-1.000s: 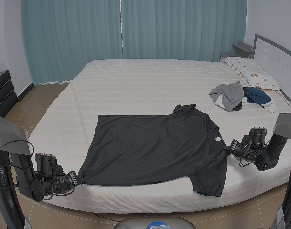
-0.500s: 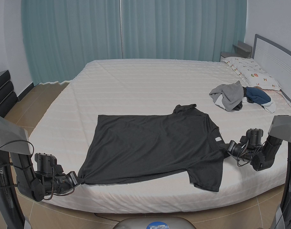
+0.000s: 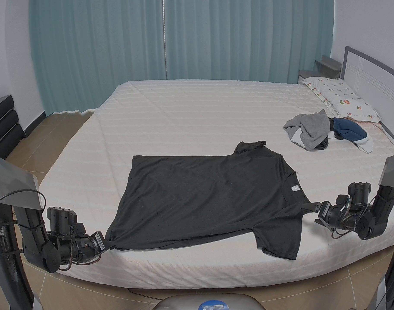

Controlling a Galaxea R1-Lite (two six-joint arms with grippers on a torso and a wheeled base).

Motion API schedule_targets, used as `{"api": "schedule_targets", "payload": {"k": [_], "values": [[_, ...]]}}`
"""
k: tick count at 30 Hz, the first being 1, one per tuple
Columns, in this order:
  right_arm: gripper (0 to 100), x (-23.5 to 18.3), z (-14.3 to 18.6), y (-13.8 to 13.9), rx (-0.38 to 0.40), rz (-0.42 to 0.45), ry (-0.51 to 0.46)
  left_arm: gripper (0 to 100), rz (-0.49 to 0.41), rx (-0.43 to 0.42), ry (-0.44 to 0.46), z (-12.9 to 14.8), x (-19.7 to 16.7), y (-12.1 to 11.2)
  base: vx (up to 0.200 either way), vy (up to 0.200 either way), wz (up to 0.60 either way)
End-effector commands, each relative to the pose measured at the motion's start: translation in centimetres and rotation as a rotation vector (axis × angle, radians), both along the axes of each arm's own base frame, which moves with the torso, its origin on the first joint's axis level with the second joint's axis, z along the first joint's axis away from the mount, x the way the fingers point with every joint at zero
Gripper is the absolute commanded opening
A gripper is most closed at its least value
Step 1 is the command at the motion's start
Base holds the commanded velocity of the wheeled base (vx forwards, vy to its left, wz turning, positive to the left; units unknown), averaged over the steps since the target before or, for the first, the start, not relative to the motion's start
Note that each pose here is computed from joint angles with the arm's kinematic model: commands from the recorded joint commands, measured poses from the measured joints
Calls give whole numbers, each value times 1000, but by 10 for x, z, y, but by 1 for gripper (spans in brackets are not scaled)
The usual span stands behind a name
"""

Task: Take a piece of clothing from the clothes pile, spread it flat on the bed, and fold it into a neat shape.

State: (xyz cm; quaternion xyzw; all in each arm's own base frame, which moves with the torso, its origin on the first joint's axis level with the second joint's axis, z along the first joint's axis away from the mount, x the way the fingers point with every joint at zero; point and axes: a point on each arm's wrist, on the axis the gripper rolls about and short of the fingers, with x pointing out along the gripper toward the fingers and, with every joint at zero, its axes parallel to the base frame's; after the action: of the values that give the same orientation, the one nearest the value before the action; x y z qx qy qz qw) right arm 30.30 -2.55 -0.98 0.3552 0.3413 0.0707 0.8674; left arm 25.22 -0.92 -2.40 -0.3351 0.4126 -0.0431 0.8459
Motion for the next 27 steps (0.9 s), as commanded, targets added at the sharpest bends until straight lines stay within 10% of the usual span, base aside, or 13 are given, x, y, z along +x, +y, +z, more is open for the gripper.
{"api": "schedule_targets", "payload": {"k": [1, 27], "values": [[100, -27, 1, 3, -13, 69, 36, 0, 0, 0, 1, 0, 0, 0, 0, 0, 0], [100, -8, -22, 38, -2, 181, 23, 0, 0, 0, -1, 0, 0, 0, 0, 0, 0]]}}
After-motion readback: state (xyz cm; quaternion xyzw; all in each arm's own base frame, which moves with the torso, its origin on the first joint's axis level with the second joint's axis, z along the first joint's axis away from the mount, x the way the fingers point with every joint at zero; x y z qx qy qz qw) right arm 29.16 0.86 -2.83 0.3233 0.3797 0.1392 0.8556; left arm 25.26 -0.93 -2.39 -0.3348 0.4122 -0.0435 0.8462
